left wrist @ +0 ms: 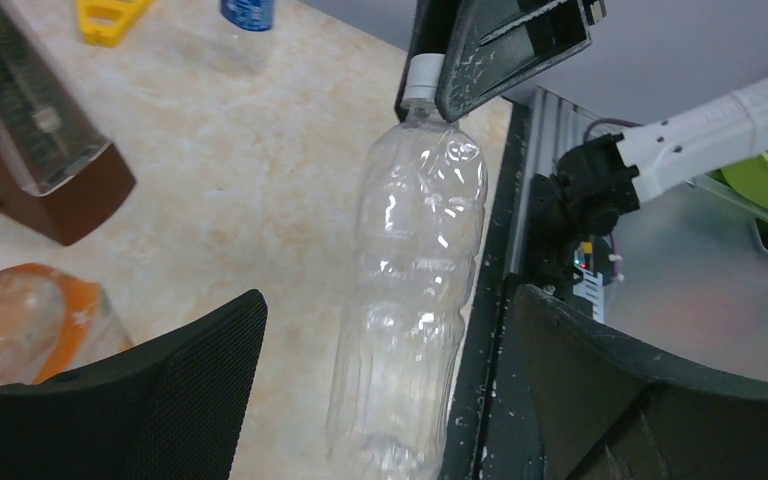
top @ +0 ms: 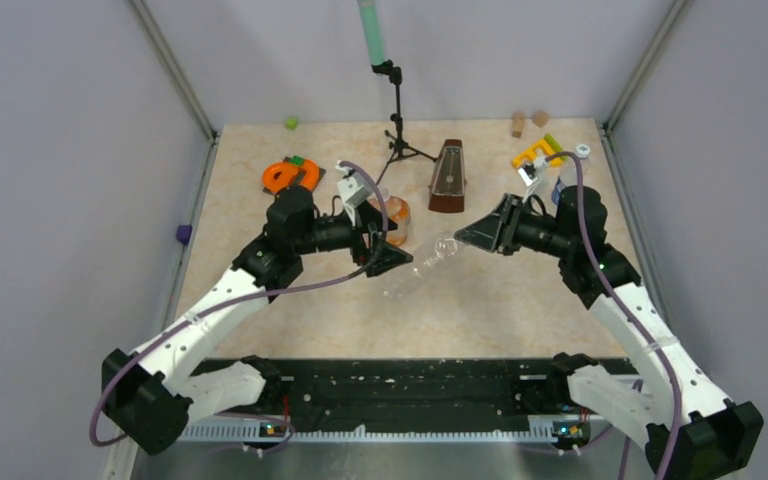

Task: Unscrew the bottle caps
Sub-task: Pick up the plastic bottle at the center of the board, then unscrew the bottle cap from the plastic bottle.

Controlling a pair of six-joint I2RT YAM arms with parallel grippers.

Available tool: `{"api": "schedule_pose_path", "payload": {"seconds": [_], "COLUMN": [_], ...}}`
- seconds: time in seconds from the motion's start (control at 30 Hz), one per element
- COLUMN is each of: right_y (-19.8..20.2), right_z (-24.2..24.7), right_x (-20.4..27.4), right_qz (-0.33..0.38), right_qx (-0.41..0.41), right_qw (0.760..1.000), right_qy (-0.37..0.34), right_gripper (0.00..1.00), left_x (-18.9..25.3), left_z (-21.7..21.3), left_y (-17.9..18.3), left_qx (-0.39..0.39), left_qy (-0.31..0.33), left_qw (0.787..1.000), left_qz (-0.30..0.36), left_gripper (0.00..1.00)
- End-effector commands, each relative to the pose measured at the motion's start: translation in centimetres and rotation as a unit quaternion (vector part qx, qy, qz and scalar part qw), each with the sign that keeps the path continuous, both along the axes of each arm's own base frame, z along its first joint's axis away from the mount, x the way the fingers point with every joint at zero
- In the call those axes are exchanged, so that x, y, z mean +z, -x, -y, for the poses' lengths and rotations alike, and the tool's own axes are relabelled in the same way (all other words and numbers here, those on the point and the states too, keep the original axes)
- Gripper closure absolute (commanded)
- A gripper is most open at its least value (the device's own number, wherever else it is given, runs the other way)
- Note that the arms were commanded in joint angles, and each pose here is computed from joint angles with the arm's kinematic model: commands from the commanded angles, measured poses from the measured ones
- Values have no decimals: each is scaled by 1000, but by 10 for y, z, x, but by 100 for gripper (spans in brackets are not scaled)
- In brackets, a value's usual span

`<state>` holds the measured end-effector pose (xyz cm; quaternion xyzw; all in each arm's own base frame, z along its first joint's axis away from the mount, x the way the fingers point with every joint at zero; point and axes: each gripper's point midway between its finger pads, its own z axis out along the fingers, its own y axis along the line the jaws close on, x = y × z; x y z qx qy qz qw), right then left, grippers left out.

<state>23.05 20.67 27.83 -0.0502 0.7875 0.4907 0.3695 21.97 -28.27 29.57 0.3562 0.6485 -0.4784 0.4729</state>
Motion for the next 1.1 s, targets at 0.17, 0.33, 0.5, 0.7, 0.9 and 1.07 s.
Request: {"api": "schedule_pose_path", "payload": {"seconds": [0.17,0.33,0.5,0.7,0.9,1.07], "right_y": [25,28,31,36,41,43], "right_z": [-31,-34,-45,-49,-46,-48], "right_x": [50,57,63,65,62,63], "right_qz": [76,82,95,104,104,104], "right_qx": [68,75,93,93,93,102], "right_qw": [989,985,981,977,978,977], "right_qy": [-110,-128,-140,-161,-156,-156], "right_gripper": [89,89,90,90,91,91], "left_x": [-12,-18,-17,-7,-15,-22], "left_z": [28,25,20,25,36,35], "left_y": [19,14,6,-3,1,9], "left_qx": [-53,-32,-8,-2,-21,-28], "left_qy": [-42,-61,-67,-65,-76,-94], "left_qw": [998,998,997,997,997,995], "left_qz": [7,16,31,50,29,20], "left_gripper": [7,6,7,6,6,7]}}
